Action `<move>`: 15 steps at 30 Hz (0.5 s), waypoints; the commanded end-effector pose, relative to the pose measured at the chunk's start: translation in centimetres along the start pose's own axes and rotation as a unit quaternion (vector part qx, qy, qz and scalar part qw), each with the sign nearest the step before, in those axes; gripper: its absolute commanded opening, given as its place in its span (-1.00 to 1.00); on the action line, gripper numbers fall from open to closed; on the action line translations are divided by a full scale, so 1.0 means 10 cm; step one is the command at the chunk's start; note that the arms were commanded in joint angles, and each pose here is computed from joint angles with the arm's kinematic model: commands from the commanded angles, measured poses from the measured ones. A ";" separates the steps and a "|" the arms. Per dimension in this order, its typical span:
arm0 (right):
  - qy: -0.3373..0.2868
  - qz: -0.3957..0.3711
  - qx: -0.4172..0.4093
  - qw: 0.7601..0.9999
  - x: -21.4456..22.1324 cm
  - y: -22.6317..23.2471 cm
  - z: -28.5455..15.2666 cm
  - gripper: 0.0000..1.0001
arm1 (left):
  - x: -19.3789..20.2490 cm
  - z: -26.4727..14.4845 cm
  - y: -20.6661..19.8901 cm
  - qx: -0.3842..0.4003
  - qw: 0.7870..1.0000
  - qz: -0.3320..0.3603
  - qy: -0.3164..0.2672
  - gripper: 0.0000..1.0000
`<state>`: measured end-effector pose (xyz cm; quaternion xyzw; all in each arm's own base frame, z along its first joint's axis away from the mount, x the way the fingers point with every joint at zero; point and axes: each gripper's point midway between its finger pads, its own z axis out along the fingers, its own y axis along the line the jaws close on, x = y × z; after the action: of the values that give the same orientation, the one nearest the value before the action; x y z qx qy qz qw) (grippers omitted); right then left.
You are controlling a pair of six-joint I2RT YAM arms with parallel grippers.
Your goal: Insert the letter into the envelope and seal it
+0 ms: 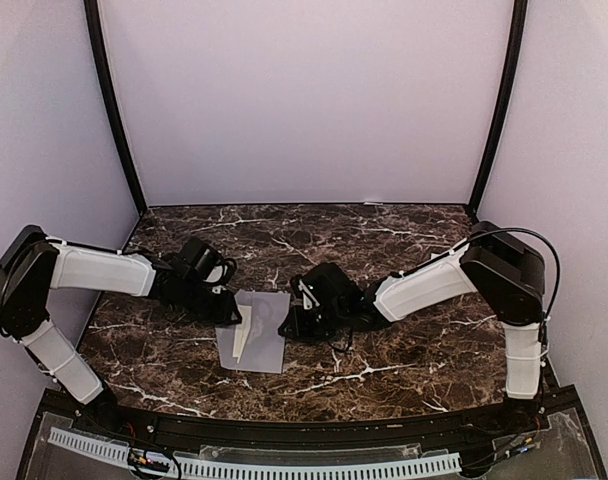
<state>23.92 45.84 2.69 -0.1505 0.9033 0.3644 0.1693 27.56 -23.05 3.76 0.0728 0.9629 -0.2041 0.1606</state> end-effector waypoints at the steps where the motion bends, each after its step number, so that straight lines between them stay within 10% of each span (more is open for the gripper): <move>1: 0.021 0.004 0.017 1.000 0.15 -0.11 0.09 -0.59 | 0.09 0.05 0.10 -0.014 1.000 -0.013 0.010 -0.46; 15: 0.023 0.005 0.016 1.000 0.16 -0.12 0.10 -0.62 | 0.21 0.16 0.17 0.019 0.998 -0.044 0.027 -0.59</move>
<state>23.95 45.91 2.62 -0.1505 0.9027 0.3656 0.1697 27.16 -22.36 2.21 0.0485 0.9639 -0.2185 0.1441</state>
